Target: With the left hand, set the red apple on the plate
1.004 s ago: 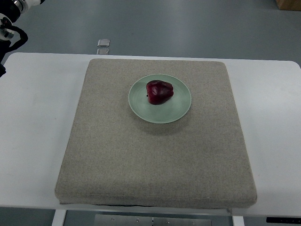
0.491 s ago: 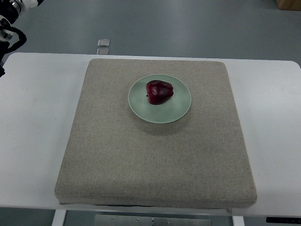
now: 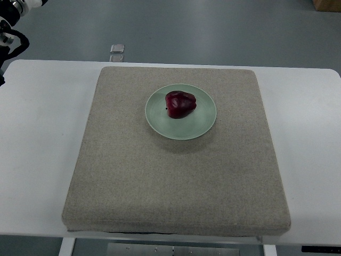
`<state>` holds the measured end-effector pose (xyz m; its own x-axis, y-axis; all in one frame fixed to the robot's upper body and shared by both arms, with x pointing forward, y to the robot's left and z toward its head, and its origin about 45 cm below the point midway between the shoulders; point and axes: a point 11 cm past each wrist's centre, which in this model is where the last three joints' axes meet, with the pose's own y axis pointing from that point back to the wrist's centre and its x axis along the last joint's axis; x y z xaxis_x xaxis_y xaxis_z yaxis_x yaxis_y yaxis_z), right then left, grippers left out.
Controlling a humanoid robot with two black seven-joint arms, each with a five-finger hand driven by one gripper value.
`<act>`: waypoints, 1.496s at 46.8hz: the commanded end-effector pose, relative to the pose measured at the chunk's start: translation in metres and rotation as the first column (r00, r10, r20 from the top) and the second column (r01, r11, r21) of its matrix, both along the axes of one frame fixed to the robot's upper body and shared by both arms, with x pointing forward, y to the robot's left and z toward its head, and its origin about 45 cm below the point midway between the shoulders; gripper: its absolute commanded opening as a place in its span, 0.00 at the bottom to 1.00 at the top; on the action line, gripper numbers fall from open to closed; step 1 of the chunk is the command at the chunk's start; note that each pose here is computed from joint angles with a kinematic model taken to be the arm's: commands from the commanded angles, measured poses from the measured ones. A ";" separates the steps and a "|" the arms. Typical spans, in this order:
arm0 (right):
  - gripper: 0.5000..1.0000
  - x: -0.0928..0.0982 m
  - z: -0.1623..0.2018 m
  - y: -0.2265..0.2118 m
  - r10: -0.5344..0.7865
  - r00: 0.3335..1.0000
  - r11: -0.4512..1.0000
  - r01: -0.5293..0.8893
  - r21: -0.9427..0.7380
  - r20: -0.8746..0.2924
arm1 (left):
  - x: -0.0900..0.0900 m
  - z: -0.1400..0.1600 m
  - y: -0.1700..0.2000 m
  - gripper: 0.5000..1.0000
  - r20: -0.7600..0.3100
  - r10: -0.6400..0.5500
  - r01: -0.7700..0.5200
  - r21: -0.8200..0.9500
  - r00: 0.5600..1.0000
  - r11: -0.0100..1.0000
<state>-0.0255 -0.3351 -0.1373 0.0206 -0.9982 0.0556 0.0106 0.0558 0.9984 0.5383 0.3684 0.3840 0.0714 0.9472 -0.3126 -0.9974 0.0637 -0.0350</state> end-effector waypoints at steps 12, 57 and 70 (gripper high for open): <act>0.86 0.000 0.000 0.000 0.000 1.000 1.000 0.000 0.000 0.000 | 0.004 -0.032 -0.048 1.00 -0.046 -0.084 0.082 -0.039 0.995 0.996; 0.86 0.001 0.000 0.001 0.001 1.000 1.000 -0.001 0.011 0.001 | 0.007 -0.052 -0.116 1.00 -0.070 -0.189 0.181 -0.103 0.979 0.978; 0.86 0.000 -0.001 0.007 0.010 1.000 1.000 -0.010 0.029 -0.004 | 0.006 -0.057 -0.113 1.00 -0.079 -0.183 0.175 -0.102 0.980 0.979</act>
